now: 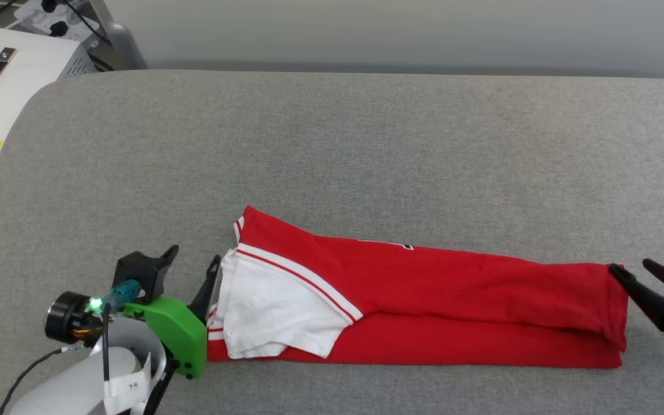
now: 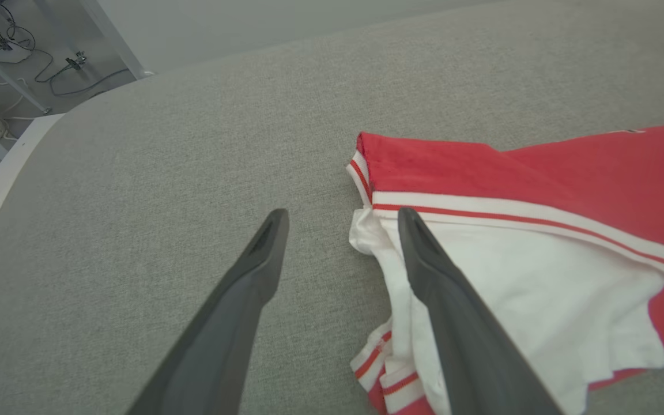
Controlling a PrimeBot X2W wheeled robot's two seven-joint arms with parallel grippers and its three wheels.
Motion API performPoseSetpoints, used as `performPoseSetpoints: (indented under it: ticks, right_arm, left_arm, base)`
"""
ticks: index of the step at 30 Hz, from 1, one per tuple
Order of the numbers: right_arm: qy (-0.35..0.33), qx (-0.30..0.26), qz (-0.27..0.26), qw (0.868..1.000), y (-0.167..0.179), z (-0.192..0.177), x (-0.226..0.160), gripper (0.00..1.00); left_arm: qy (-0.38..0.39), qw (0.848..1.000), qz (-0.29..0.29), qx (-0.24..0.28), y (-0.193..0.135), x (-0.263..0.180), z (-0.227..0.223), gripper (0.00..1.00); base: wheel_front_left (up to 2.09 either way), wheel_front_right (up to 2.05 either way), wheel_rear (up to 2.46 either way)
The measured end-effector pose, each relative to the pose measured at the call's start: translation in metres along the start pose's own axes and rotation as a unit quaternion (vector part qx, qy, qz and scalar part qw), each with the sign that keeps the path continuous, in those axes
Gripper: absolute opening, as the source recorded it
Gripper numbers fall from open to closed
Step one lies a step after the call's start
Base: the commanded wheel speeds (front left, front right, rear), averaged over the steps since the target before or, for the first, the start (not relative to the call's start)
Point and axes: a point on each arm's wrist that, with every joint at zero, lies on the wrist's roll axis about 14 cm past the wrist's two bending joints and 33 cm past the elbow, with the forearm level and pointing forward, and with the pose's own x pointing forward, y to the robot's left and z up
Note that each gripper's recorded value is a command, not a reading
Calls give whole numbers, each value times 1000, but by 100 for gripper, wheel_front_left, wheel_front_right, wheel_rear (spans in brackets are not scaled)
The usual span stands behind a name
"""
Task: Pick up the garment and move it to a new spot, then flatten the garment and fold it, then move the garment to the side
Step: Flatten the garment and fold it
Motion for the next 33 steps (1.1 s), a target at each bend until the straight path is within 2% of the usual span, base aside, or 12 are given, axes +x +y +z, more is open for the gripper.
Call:
performPoseSetpoints:
  ticks: [5, 12, 16, 20, 26, 27, 28, 33]
  right_arm:
    - [43, 42, -19, 998, -22, -1, -10, 100]
    - [139, 91, -37, 985, -38, -38, -8, 100]
    - [178, 113, -31, 977, -32, -62, 6, 100]
    - [199, 117, -1, 973, -8, -73, 33, 100]
    - [213, 109, 9, 971, 1, -81, 44, 100]
    - [211, 107, 9, 972, 2, -80, 44, 44]
    - [208, 108, 8, 972, 2, -80, 45, 2]
    - [193, 106, -7, 975, -7, -77, 42, 0]
  left_arm:
    - [-60, 996, 60, 10, 20, -4, 21, 100]
    - [-137, 981, 139, 21, 38, -6, 53, 100]
    - [-165, 971, 171, 21, 42, -13, 58, 100]
    - [-186, 960, 210, 9, 41, -26, 55, 100]
    - [-191, 956, 222, -1, 35, -32, 46, 100]
    - [-193, 956, 221, -3, 34, -32, 46, 100]
    - [-194, 956, 220, -4, 33, -32, 46, 100]
    - [-200, 956, 215, -4, 30, -34, 46, 100]
  base:
    - [0, 0, 0]
    - [0, 0, 0]
    - [0, 0, 0]
    - [0, 0, 0]
    - [0, 0, 0]
    - [0, 0, 0]
    - [0, 0, 0]
    - [0, 0, 0]
